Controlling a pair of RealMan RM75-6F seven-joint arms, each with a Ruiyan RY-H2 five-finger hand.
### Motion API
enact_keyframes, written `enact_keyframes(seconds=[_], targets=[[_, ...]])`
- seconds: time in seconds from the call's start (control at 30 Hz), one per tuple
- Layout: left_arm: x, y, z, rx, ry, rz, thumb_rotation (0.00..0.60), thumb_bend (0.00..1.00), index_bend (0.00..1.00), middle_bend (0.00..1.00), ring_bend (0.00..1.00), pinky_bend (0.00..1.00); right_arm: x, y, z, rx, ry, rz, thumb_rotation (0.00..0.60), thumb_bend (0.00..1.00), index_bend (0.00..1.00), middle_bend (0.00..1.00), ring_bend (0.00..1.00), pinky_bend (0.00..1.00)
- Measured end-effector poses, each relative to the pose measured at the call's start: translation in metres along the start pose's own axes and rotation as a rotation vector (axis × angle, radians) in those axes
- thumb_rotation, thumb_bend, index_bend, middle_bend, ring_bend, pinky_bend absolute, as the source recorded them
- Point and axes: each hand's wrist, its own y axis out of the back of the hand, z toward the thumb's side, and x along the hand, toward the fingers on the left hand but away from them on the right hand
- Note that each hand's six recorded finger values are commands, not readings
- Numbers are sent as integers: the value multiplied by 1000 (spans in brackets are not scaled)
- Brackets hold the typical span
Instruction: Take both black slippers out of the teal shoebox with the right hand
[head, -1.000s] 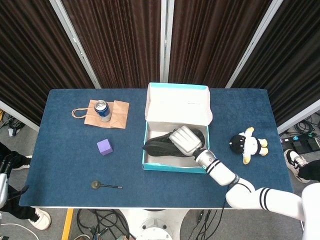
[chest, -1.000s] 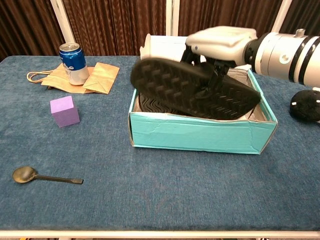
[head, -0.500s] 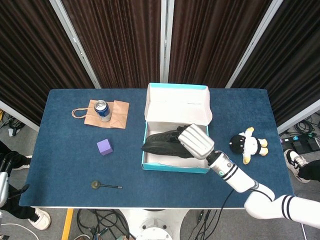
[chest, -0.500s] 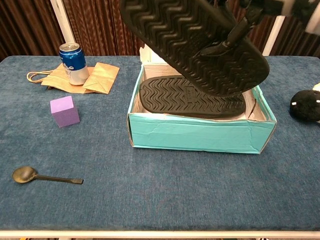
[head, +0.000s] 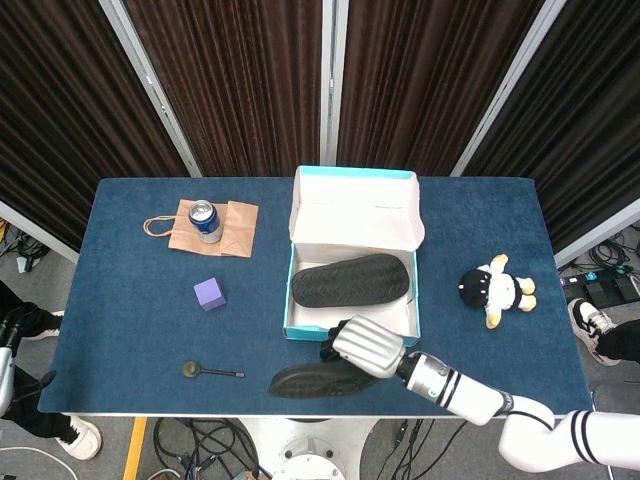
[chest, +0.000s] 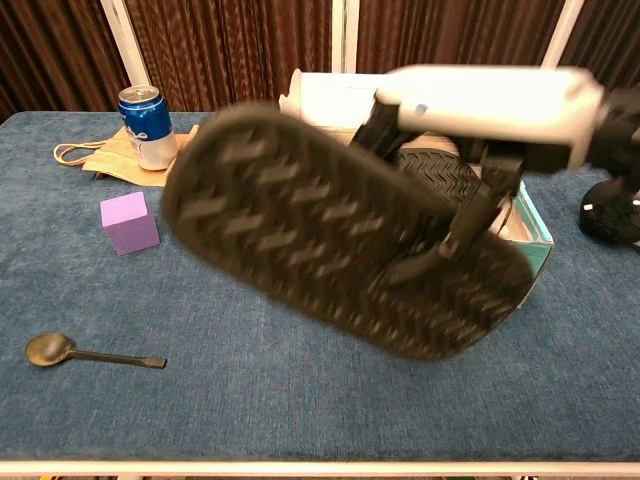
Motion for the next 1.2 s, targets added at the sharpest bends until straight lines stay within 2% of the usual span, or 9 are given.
enact_keyframes(seconds=[0.3,0.37,0.4,0.43,0.47,0.53,0.7,0.97,1.2], targets=[[-2,-1,-3,-7,7,-1,600,0,163,87,13,47,-24,-44,7,108,14,86,600,312,637,493,276,186],[-2,-2,-5,-5,10,-2,600,0,163,87,13,47,-26,-48,5,143,6,98,600,293,486,374,156,78],[-2,-2,-5,-6,11,-2,600,0,163,87,13,46,-28,-51,4,168,0,108,600,263,349,270,81,32],[-2,-2,-5,-7,11,-2,600,0,163,87,13,46,-29,-53,3,186,-5,114,600,238,252,197,41,11],[-2,-2,-5,-8,10,-2,600,0,163,87,13,46,-30,-55,2,201,-11,119,600,181,105,86,2,0],[-1,-3,-4,-9,6,-3,600,0,163,87,13,47,-33,-57,0,223,-26,123,600,123,10,12,0,0],[1,-4,-2,-12,-1,-4,600,0,163,87,13,47,-45,-51,-4,257,-55,80,600,60,0,0,0,0],[3,-6,-3,-11,2,-12,600,0,163,87,13,47,-64,-32,-23,283,-116,4,600,52,0,0,0,0],[3,-7,-5,-10,5,-12,600,0,163,87,13,47,-61,4,-35,238,-158,-98,600,52,0,2,0,0]])
